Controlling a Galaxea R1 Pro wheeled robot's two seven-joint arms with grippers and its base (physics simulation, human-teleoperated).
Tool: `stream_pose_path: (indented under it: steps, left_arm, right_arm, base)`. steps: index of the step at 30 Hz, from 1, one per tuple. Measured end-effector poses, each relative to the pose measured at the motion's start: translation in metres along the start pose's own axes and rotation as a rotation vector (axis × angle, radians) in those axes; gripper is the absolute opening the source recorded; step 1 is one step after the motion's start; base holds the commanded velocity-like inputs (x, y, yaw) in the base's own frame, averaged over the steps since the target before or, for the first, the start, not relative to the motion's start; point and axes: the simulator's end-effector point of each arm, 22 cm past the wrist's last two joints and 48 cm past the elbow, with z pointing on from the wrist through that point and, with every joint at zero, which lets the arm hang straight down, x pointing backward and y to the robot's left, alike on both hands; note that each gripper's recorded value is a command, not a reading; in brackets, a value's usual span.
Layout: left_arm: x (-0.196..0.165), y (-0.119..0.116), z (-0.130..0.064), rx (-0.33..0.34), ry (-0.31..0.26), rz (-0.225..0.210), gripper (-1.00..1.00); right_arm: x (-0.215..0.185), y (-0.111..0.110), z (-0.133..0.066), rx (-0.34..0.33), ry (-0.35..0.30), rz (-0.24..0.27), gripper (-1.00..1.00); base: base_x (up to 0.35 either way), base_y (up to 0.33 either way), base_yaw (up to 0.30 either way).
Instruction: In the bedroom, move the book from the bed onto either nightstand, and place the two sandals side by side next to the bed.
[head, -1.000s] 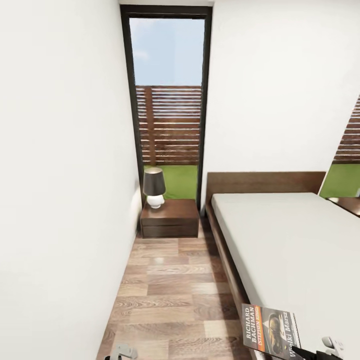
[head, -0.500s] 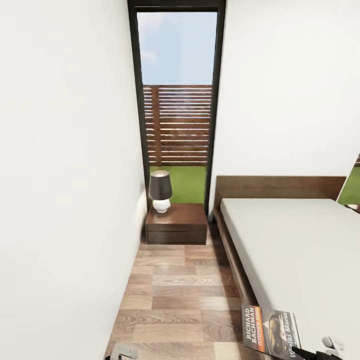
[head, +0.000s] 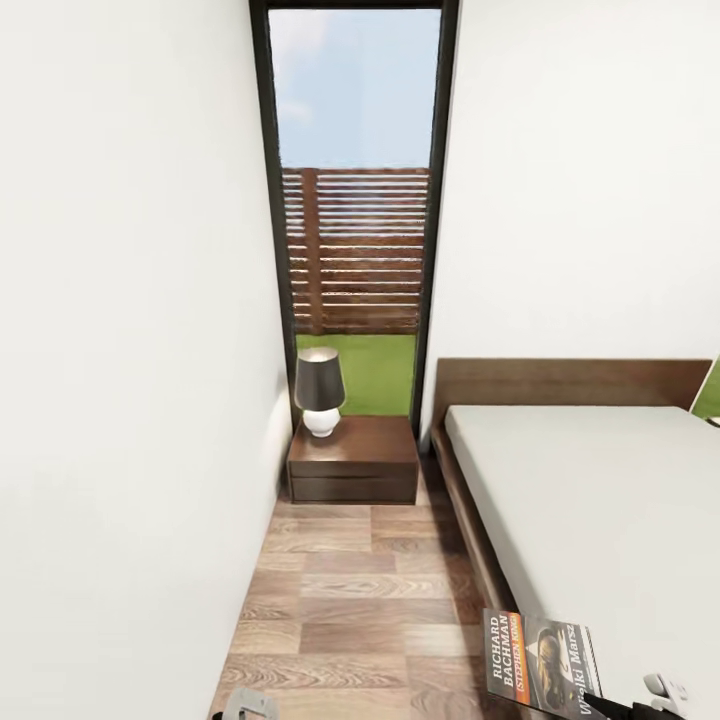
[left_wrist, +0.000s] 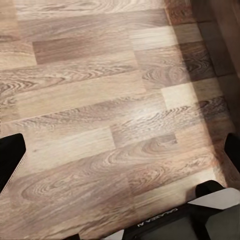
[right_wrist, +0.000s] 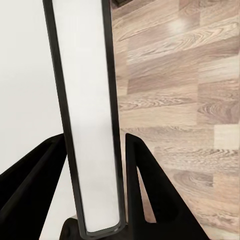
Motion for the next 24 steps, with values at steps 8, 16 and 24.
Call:
stream_pose_path:
  steps: [8, 16, 24]
  left_arm:
    - [0.0004, -0.0009, 0.0002, 0.001, 0.0, 0.0, 1.0]
    - [0.0004, -0.001, 0.0002, 0.001, 0.0, 0.0, 1.0]
    - [0.0004, -0.0012, 0.0003, 0.002, 0.0, 0.0, 1.0]
  right_arm:
    - [-0.0001, 0.0, 0.0, 0.0, 0.0, 0.0, -1.0]
    - [0.0, 0.0, 0.0, 0.0, 0.0, 0.0, -1.0]
    - [0.0, 0.0, 0.0, 0.0, 0.0, 0.0, -1.0]
  base:
    - [0.333, 0.0, 0.0]
    - [0.333, 0.0, 0.0]
    - [0.333, -0.002, 0.0]
